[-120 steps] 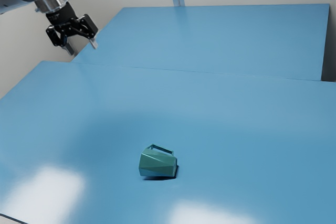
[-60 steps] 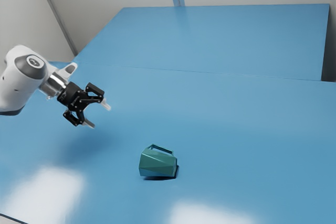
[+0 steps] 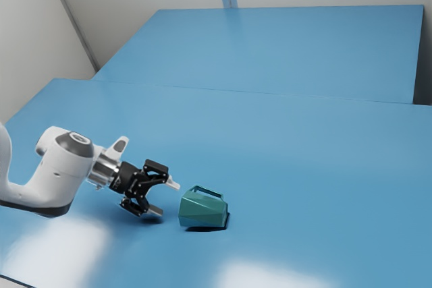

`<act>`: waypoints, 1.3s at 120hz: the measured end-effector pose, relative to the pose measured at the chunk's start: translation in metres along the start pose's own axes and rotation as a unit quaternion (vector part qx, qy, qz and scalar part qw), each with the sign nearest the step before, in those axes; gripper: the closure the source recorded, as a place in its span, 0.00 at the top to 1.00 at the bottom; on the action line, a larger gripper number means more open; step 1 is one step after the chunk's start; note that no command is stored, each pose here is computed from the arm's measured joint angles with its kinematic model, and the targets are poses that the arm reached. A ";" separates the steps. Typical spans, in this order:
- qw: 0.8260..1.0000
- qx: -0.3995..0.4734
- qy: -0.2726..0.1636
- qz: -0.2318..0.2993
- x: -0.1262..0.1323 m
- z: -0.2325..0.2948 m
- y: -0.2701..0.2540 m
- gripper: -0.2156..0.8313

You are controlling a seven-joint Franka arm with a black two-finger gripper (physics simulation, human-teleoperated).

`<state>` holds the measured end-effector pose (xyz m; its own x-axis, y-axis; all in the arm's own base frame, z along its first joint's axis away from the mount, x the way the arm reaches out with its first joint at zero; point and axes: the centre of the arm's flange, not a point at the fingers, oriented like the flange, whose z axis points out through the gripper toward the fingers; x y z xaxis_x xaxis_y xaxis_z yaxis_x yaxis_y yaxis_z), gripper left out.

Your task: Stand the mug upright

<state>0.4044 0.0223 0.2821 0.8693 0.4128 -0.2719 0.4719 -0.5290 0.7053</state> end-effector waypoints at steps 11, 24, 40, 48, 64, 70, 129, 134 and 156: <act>0.999 -0.037 0.013 -0.004 -0.005 0.008 0.005 0.78; 0.998 -0.066 0.019 -0.005 -0.011 0.019 0.009 0.77; 0.996 -0.085 0.018 0.007 -0.018 0.036 0.019 0.78; 0.996 -0.091 0.016 0.015 -0.022 0.044 0.024 0.78; 0.995 -0.095 0.007 0.026 -0.031 0.064 0.031 0.78; 0.995 -0.096 0.006 0.030 -0.033 0.068 0.033 0.77; 0.991 -0.110 0.028 0.074 -0.034 0.059 0.051 0.10; 0.990 -0.112 0.032 0.082 -0.034 0.055 0.056 0.09; 0.983 -0.090 0.044 0.153 -0.026 0.026 0.093 0.06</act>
<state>0.4297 -0.0569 0.3380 0.9466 0.3215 0.0234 0.1495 -0.5021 0.8518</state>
